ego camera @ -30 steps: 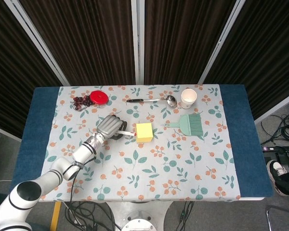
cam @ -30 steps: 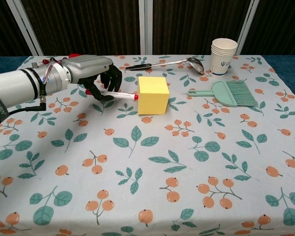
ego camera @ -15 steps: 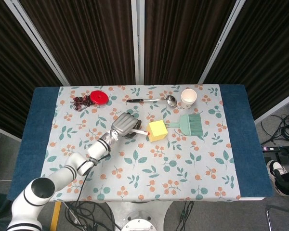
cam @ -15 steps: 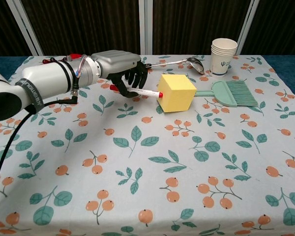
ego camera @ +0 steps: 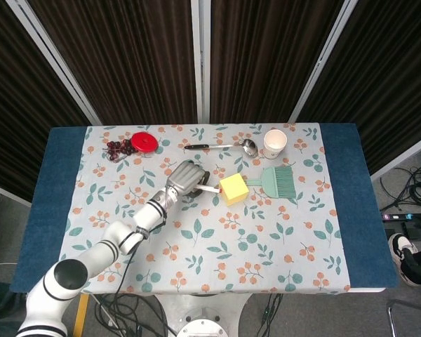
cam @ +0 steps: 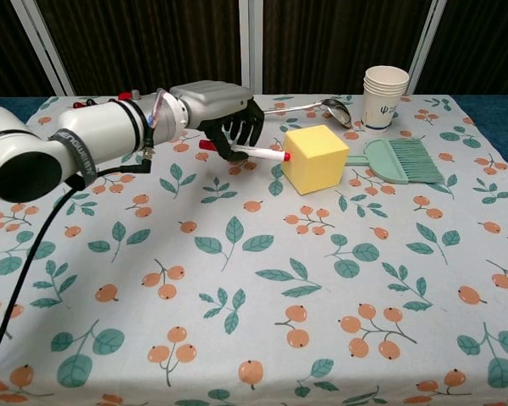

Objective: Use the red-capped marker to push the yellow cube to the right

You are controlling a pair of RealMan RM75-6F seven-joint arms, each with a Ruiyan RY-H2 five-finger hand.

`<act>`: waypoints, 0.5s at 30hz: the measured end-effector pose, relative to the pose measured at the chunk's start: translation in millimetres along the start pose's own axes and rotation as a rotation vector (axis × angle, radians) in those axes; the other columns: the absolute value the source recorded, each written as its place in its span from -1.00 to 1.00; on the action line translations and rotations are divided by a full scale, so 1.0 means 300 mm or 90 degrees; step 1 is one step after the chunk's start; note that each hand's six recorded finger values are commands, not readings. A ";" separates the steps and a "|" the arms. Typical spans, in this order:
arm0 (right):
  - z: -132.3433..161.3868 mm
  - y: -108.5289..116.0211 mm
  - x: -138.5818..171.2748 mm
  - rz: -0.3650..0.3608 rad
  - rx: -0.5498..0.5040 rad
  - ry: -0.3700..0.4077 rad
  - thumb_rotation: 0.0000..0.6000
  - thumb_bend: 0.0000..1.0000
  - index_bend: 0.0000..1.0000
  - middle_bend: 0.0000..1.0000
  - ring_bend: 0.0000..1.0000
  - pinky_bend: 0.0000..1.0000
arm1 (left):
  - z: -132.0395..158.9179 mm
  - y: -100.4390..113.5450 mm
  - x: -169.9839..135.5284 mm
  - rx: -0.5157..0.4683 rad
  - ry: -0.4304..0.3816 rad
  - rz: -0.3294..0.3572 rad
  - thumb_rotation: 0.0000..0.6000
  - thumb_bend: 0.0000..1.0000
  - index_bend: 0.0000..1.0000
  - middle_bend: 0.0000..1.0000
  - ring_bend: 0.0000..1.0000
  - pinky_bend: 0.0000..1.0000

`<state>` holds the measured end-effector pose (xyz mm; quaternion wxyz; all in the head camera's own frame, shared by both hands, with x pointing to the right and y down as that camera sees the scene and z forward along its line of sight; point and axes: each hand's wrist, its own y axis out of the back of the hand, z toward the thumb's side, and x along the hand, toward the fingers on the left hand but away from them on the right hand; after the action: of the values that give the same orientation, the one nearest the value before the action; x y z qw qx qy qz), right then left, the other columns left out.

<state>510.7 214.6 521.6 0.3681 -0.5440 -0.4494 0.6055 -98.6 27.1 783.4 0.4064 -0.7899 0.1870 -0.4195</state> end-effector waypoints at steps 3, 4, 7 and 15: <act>0.009 0.000 -0.003 -0.002 -0.003 0.007 1.00 -0.57 -0.57 -0.35 -0.71 -0.48 | -0.057 0.005 -0.051 -0.009 0.012 0.016 1.00 -0.18 0.39 0.39 -0.01 -0.19; 0.013 -0.001 -0.003 -0.003 -0.005 0.010 1.00 -0.57 -0.57 -0.35 -0.71 -0.48 | -0.072 0.006 -0.068 -0.012 0.015 0.021 1.00 -0.18 0.39 0.39 -0.01 -0.19; 0.025 -0.003 -0.003 -0.004 -0.009 0.019 1.00 -0.57 -0.57 -0.35 -0.71 -0.48 | -0.131 0.008 -0.142 -0.020 0.023 0.035 1.00 -0.18 0.38 0.38 -0.01 -0.19; 0.045 -0.003 0.003 -0.007 -0.015 0.033 1.00 -0.57 -0.57 -0.35 -0.71 -0.48 | -0.298 -0.072 -0.409 -0.008 0.064 0.018 1.00 -0.18 0.36 0.36 -0.02 -0.19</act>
<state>497.1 213.9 522.3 0.3763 -0.5618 -0.4496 0.5837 -243.4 74.8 766.5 0.3975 -0.7676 0.2209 -0.4516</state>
